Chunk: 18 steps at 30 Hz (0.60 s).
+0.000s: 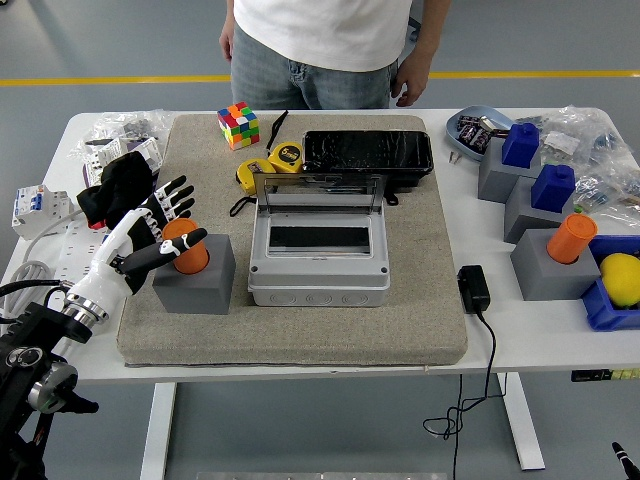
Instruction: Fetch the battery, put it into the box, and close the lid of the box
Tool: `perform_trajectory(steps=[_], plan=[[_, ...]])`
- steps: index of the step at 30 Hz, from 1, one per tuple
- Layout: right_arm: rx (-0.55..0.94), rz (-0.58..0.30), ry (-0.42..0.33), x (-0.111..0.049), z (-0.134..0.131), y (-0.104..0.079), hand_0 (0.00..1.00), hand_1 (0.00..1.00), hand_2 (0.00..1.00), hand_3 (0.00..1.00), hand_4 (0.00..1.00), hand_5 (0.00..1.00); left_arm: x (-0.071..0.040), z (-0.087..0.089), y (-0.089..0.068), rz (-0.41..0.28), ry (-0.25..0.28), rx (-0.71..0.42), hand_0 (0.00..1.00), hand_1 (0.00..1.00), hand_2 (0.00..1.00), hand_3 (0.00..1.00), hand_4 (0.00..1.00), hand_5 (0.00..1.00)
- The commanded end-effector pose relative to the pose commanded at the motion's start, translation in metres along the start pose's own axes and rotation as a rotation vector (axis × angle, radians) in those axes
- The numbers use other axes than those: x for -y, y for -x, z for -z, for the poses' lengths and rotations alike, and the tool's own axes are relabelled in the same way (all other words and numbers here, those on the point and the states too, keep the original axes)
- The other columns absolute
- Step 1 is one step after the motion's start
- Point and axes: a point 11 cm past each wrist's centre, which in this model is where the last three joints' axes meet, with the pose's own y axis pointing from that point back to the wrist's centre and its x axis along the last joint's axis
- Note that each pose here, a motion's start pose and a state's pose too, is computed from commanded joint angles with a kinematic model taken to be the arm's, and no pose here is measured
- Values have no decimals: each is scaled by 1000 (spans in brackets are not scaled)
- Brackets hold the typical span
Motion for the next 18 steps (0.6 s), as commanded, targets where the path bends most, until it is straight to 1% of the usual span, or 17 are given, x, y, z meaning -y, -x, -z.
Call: perform_trajectory(steps=[2, 3, 8, 9, 14, 15, 18], plan=[[-1, 1, 2, 0, 0, 0, 888, 872, 821, 840, 998, 998, 0, 1, -1, -15, 4, -7, 998, 998, 998, 998, 998, 250], [-3, 1, 5, 0, -1, 1, 887, 871, 821, 835, 998, 998, -1, 2, -1, -24, 7, -14, 956, 947, 965, 948, 998, 176], [-3, 1, 14, 0, -3, 1, 887, 871, 821, 835, 998, 998, -1, 5, 3, -30, 4, -20, 956, 947, 965, 948, 998, 176], [-3, 1, 15, 0, -4, 1, 887, 871, 821, 836, 998, 998, -1, 5, 3, -31, 3, -20, 939, 934, 934, 922, 998, 65], [-1, 3, 13, 0, -2, 2, 887, 871, 821, 836, 998, 998, 0, 7, 4, -36, -3, -7, 939, 934, 934, 922, 998, 65], [-1, 3, 12, 0, -2, 2, 885, 869, 817, 833, 998, 998, 0, 7, 5, -35, -3, -3, 938, 929, 918, 901, 998, 59], [0, 3, 12, 0, -2, 1, 885, 869, 817, 833, 998, 998, 0, 6, 5, -38, -1, 7, 938, 929, 918, 901, 998, 59]])
